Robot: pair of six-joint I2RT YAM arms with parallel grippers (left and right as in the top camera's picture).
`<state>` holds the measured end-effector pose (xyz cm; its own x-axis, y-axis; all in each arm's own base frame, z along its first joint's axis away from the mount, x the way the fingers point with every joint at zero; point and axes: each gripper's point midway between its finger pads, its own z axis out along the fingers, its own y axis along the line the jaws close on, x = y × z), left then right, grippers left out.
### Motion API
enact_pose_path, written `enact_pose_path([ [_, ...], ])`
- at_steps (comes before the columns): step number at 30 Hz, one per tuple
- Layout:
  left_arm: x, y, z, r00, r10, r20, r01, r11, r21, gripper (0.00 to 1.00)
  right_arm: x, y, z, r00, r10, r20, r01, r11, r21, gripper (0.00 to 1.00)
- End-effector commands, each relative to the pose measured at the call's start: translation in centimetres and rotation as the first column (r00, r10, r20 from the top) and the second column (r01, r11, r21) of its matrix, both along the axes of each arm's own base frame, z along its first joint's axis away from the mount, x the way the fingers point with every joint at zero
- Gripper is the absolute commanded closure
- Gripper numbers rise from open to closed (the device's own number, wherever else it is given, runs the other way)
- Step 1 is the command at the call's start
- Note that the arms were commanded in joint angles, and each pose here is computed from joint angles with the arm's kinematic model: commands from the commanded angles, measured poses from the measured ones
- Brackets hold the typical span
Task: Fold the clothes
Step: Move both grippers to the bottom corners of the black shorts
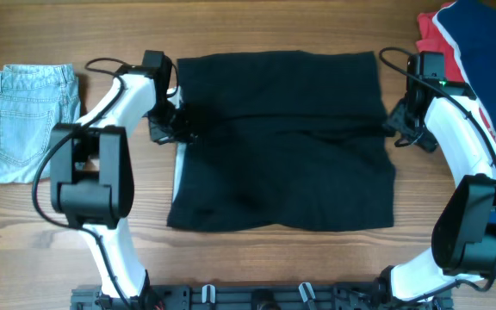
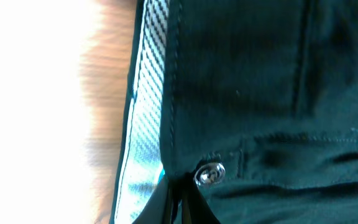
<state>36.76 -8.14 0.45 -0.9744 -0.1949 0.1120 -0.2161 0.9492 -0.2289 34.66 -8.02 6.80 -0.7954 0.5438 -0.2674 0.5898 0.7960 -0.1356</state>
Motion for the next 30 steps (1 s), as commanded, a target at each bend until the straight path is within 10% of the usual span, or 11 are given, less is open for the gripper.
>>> enact_pose_path([
  [1,0.1,4.7,4.1,0.995,0.018,0.098,-0.035,0.984,0.175,0.96,-1.0,3.5,1.5,0.990,0.140,0.020,-0.141,0.975,0.170,0.30],
  [2,-0.2,5.3,5.1,0.994,0.028,0.110,-0.049,0.980,0.193,0.96,-1.3,3.5,2.5,0.988,0.152,0.035,-0.155,0.974,0.163,0.30],
  [5,-2.0,5.8,6.7,0.995,0.071,0.073,-0.084,0.977,0.196,0.52,-2.4,3.8,6.1,0.981,0.158,0.110,-0.173,0.973,0.150,0.26],
  [18,-9.3,4.2,5.3,0.985,0.088,-0.147,-0.056,0.976,0.209,0.55,-11.2,8.9,1.4,0.974,0.219,0.052,-0.222,0.896,0.384,0.25],
  [30,-16.0,3.3,6.4,0.937,0.346,0.049,-0.349,0.933,0.088,0.58,-12.7,12.4,0.2,0.945,0.320,0.070,-0.321,0.862,0.392,0.26],
])
